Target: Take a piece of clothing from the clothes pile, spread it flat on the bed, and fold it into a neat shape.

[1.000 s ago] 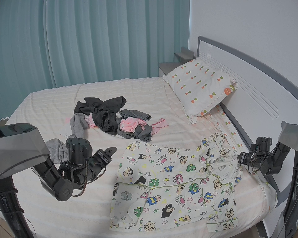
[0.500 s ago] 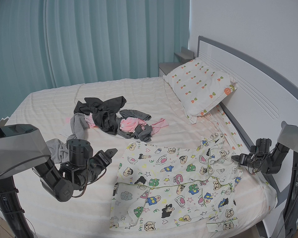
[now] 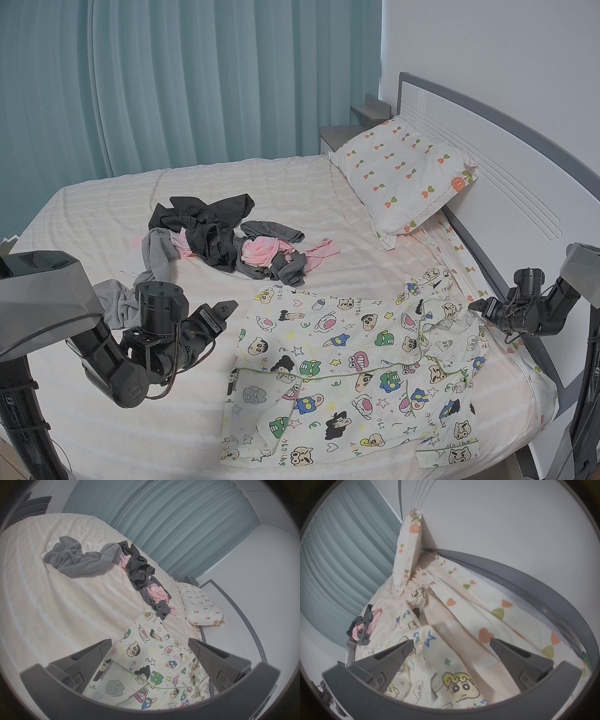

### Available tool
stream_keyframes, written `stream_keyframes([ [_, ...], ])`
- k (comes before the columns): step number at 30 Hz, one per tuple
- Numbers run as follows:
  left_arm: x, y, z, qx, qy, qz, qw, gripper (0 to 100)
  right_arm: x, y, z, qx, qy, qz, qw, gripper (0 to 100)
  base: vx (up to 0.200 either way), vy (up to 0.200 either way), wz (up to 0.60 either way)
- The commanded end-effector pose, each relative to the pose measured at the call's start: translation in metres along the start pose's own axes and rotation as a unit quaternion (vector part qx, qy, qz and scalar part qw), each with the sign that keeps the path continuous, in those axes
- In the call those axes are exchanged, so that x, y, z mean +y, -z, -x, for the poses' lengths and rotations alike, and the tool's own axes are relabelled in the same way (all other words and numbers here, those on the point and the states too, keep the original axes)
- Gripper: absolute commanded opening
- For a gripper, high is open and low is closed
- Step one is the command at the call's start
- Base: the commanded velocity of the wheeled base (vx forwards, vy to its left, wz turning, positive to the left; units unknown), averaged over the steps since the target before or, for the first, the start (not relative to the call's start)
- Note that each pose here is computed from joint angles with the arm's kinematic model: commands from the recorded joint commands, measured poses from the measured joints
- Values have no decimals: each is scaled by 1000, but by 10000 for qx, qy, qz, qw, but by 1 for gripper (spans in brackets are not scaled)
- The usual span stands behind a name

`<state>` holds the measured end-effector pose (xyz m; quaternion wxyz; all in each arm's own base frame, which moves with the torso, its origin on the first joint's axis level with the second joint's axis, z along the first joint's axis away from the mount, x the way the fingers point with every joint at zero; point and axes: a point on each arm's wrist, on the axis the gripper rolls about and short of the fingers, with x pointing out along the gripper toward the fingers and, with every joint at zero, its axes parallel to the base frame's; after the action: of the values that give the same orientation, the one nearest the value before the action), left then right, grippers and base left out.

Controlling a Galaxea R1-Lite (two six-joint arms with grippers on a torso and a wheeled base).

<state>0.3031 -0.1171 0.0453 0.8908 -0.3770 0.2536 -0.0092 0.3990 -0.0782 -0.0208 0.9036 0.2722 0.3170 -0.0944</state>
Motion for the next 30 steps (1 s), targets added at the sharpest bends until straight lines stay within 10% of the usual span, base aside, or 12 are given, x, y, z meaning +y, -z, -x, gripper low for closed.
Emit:
stream_keyframes([
  [1,1,0,0,-12,-26,8,10000,100,2,-8,3,-120,-5,-44,9999,100,0,0,0],
  [30,1,5,-3,32,-55,-31,10000,100,0,27,3,252,461,1206,9913,100,0,0,0],
])
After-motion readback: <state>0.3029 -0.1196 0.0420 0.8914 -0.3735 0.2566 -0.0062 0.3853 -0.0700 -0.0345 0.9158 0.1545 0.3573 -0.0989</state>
